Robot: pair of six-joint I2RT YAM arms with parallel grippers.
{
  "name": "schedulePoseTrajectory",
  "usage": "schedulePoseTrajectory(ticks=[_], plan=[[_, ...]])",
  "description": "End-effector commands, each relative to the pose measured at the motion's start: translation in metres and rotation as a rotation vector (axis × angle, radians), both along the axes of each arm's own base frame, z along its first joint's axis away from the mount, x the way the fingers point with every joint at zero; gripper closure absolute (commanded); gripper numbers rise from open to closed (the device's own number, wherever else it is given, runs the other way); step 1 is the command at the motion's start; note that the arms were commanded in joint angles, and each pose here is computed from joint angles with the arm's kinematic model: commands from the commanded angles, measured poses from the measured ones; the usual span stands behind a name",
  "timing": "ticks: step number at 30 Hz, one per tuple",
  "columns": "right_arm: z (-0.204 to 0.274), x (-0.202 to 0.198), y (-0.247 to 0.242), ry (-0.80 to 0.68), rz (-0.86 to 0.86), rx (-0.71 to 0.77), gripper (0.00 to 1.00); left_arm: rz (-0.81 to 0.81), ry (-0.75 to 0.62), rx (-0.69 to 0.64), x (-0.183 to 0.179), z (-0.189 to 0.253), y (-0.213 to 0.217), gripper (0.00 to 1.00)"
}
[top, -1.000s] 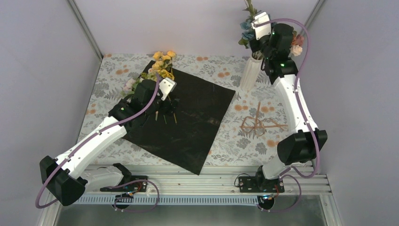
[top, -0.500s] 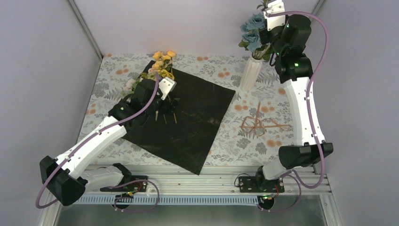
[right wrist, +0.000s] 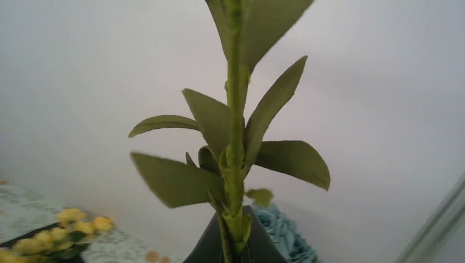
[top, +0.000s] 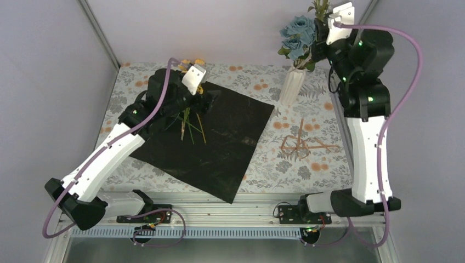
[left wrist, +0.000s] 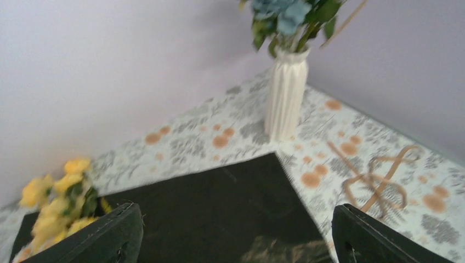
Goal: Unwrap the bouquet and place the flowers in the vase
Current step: Insert the fake flower into the vase.
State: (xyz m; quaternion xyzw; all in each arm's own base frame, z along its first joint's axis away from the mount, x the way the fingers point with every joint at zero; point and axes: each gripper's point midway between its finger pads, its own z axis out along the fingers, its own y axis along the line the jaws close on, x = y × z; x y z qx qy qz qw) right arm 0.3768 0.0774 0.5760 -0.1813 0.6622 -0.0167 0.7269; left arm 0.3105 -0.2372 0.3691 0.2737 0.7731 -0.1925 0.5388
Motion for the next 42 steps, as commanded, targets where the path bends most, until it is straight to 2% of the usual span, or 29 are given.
schedulePoseTrajectory(ticks=[1, 5, 9, 14, 17, 24, 27, 28, 32, 42], plan=[[0.000, -0.048, 0.035, 0.046, 0.251, 0.120, 0.96, -0.181, -0.054, -0.106, -0.009, 0.047, -0.032, 0.16], [-0.001, -0.089, 0.068, 0.056, 0.510, 0.236, 0.96, -0.410, -0.085, -0.204, -0.032, 0.079, -0.063, 0.19], [-0.011, -0.110, 0.092, 0.100, 0.704, 0.323, 0.96, -0.588, -0.121, -0.232, -0.050, 0.094, -0.085, 0.26], [-0.016, -0.126, 0.108, 0.154, 0.853, 0.371, 0.96, -0.680, -0.070, -0.177, -0.045, 0.070, -0.106, 0.26], [-0.019, -0.133, 0.114, 0.174, 0.915, 0.397, 0.96, -0.746, -0.008, -0.147, -0.045, 0.054, -0.117, 0.31], [-0.012, -0.143, 0.111, 0.135, 0.922, 0.439, 0.96, -0.747, 0.032, -0.097, -0.037, 0.023, -0.123, 0.43], [-0.010, -0.144, 0.110, 0.133, 0.918, 0.455, 0.96, -0.788, 0.034, -0.108, -0.044, 0.021, -0.124, 0.59], [-0.010, -0.143, 0.110, 0.134, 0.918, 0.462, 0.96, -0.798, 0.029, -0.109, -0.045, 0.020, -0.124, 0.73], [-0.008, -0.140, 0.106, 0.134, 0.893, 0.510, 0.96, -0.817, 0.011, -0.104, -0.052, 0.013, -0.121, 0.97], [-0.006, -0.125, 0.083, 0.142, 0.777, 0.767, 0.96, -0.910, -0.249, -0.207, -0.107, 0.036, -0.091, 0.98]])
